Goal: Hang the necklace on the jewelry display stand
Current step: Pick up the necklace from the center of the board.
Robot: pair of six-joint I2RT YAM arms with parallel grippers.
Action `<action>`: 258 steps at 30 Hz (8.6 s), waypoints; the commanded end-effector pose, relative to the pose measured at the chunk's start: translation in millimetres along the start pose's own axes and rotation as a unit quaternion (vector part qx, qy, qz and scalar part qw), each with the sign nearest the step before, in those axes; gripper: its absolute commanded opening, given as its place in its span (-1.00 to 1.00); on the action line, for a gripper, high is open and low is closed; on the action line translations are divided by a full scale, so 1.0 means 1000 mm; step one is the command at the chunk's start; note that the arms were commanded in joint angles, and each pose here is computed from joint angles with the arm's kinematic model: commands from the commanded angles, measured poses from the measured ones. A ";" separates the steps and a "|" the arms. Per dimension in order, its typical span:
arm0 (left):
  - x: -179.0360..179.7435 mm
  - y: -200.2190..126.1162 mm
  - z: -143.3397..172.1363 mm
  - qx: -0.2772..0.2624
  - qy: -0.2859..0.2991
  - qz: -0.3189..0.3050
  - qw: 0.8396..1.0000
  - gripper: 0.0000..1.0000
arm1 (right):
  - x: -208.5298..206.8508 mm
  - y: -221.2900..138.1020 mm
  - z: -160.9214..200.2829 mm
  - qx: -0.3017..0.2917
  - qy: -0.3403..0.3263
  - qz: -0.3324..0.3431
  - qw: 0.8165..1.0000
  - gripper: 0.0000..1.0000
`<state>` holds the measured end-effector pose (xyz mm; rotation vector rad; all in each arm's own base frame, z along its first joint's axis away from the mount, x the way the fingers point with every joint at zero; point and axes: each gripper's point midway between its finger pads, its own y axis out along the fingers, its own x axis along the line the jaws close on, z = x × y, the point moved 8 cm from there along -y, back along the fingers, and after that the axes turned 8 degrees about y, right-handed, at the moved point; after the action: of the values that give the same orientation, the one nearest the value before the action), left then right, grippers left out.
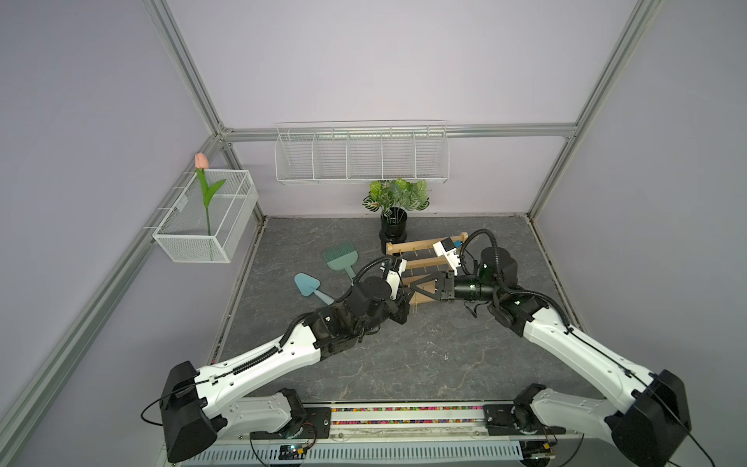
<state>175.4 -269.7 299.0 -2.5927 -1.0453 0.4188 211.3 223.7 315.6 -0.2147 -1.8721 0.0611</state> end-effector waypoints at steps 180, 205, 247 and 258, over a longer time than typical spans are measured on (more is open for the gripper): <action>0.030 -0.025 -0.008 -0.145 -0.028 -0.047 0.988 -1.00 | -0.027 0.015 0.000 0.001 0.096 -0.068 0.993 -0.39; 0.012 -0.022 -0.022 -0.139 0.003 0.021 0.990 -1.00 | -0.027 -0.012 -0.003 -0.060 -0.043 0.045 0.996 -0.81; -0.006 -0.027 -0.039 -0.150 0.054 0.096 0.982 -1.00 | -0.018 0.001 -0.009 -0.009 -0.096 -0.011 0.995 -0.49; -0.006 -0.033 -0.045 -0.169 0.050 0.097 0.980 -1.00 | -0.025 0.006 -0.007 -0.006 -0.091 -0.008 0.996 -0.44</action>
<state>170.0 -262.5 331.7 -2.9274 -0.8941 0.2124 225.5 221.8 288.3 -0.2277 -2.0165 0.0715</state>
